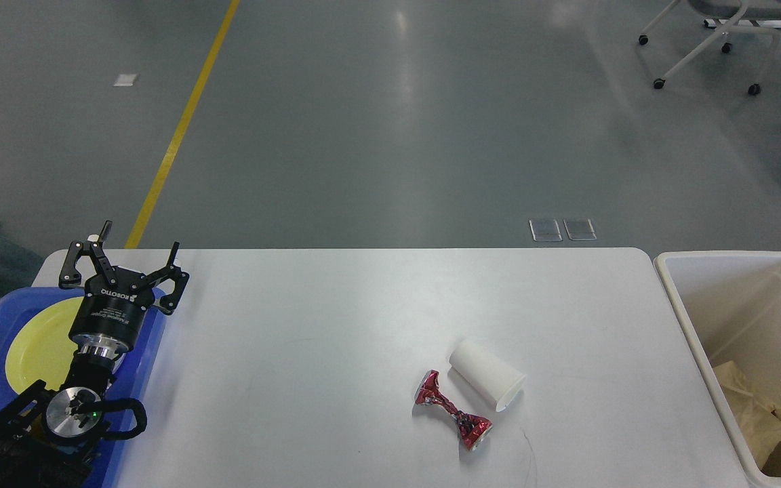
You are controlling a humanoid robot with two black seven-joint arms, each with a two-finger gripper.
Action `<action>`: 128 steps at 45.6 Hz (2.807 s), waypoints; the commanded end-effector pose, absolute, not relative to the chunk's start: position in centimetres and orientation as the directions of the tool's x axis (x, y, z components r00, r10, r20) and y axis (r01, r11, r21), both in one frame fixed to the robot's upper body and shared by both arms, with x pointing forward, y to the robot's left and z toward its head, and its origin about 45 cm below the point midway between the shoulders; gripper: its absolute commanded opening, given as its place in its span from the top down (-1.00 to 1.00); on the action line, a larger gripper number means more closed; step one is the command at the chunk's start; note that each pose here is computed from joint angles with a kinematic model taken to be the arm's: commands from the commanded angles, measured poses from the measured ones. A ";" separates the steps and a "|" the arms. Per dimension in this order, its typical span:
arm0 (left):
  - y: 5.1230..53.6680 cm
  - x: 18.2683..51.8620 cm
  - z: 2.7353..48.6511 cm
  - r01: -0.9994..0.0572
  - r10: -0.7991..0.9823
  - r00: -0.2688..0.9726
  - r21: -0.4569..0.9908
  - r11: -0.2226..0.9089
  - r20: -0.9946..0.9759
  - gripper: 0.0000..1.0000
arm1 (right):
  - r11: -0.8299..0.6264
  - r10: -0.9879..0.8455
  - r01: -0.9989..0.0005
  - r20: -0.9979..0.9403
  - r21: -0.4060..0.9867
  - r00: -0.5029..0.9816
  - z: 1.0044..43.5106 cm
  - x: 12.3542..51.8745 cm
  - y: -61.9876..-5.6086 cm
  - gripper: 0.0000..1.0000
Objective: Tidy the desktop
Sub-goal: 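Raise the right gripper out of the white bin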
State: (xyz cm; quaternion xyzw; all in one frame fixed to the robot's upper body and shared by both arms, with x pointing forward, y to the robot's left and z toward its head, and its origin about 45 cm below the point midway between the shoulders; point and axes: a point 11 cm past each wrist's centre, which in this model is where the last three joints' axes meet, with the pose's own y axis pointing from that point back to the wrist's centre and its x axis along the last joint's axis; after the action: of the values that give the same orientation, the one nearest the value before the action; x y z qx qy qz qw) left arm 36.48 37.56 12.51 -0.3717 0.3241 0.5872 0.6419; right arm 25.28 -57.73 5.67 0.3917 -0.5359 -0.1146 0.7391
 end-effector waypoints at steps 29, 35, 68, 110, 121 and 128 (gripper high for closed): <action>37.6 36.5 12.5 -0.995 0.513 0.099 -0.095 0.033 -0.853 -0.93 | 0.762 -0.462 -0.359 0.841 0.539 0.281 3.1 25.8 -54.0 -1.00; 37.6 36.5 12.5 -0.995 0.513 0.100 -0.097 0.034 -0.853 -0.93 | 0.767 -0.456 -0.361 0.846 0.531 0.275 3.1 25.7 -54.0 -1.00; 37.6 36.5 12.5 -0.995 0.513 0.100 -0.097 0.034 -0.853 -0.93 | 0.641 -0.533 -0.352 0.726 0.682 0.435 7.7 30.1 -55.2 -1.00; 37.6 36.5 12.5 -0.995 0.513 0.100 -0.097 0.034 -0.853 -0.93 | 0.162 0.033 -0.049 0.045 0.986 0.998 30.5 39.6 -27.8 -1.00; 37.6 36.5 12.5 -0.995 0.513 0.100 -0.097 0.034 -0.853 -0.93 | 0.109 0.131 -0.064 0.049 0.992 0.990 38.4 36.6 -21.9 -1.00; 37.6 36.5 12.5 -0.995 0.513 0.100 -0.097 0.034 -0.853 -0.93 | 0.052 0.119 -0.098 0.091 0.994 0.989 42.4 34.4 -20.0 -1.00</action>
State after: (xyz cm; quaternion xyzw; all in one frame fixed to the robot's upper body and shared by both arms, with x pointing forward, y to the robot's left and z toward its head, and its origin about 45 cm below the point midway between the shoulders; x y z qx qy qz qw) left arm 36.49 37.56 12.51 -0.3717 0.3241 0.5871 0.6419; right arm 36.06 -21.05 40.17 0.6737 0.0148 0.0711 0.7354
